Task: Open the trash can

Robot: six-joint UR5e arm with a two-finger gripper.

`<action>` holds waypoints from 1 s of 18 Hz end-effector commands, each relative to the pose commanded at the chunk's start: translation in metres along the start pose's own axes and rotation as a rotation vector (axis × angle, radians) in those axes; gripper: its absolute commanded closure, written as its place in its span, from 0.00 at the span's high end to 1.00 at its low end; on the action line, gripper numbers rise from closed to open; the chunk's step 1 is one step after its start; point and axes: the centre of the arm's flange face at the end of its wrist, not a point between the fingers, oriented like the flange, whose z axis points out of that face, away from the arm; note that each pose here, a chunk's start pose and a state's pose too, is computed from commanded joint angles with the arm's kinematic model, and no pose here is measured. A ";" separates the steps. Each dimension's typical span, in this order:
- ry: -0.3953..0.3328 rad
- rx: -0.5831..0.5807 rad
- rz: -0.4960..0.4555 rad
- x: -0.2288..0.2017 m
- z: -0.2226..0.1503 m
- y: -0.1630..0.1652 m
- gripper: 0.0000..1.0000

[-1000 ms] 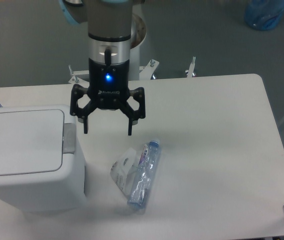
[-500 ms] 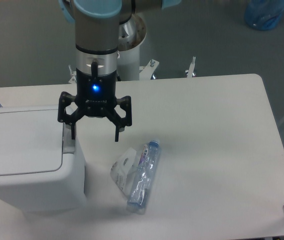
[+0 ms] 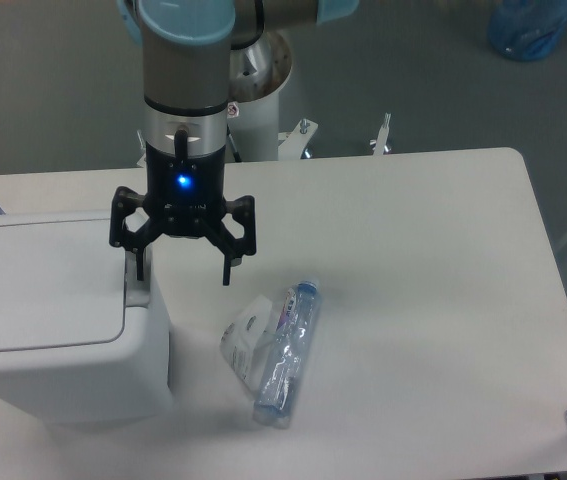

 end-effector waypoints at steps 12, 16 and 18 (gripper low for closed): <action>0.005 -0.012 0.006 0.005 0.006 0.004 1.00; 0.006 -0.015 0.007 0.005 0.008 0.004 1.00; 0.007 -0.020 0.005 0.005 0.011 0.006 1.00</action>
